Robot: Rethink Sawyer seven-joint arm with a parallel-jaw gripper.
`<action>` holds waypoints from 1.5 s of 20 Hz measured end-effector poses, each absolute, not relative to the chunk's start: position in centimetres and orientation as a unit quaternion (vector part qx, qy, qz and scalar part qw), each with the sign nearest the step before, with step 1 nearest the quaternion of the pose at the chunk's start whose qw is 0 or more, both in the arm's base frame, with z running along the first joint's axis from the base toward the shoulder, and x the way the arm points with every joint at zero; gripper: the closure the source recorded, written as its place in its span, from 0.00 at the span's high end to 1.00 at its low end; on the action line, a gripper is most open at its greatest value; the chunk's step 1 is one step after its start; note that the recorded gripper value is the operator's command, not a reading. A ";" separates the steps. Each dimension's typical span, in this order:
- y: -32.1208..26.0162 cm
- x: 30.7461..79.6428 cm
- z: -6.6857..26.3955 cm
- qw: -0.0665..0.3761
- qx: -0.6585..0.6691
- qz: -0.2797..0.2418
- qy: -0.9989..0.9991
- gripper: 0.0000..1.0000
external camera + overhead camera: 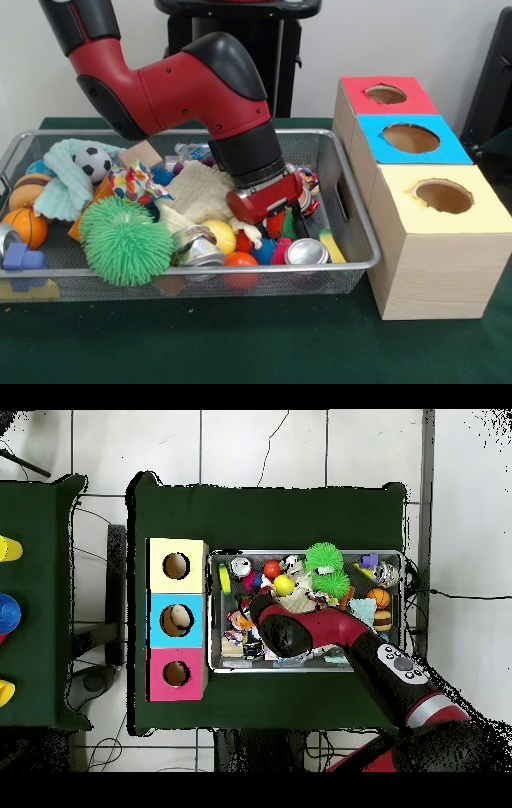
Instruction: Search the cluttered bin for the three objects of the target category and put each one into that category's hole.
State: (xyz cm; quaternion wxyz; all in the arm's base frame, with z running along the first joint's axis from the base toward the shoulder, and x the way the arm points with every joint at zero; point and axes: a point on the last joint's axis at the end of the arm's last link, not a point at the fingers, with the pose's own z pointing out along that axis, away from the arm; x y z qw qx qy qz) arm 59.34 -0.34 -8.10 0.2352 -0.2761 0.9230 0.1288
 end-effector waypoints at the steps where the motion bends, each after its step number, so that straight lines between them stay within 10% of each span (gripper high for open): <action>1: -0.4 59.3 -8.1 0.236 -0.274 0.130 0.923 1.00; 30: -0.5 59.4 -8.1 0.239 -0.268 0.135 0.923 1.00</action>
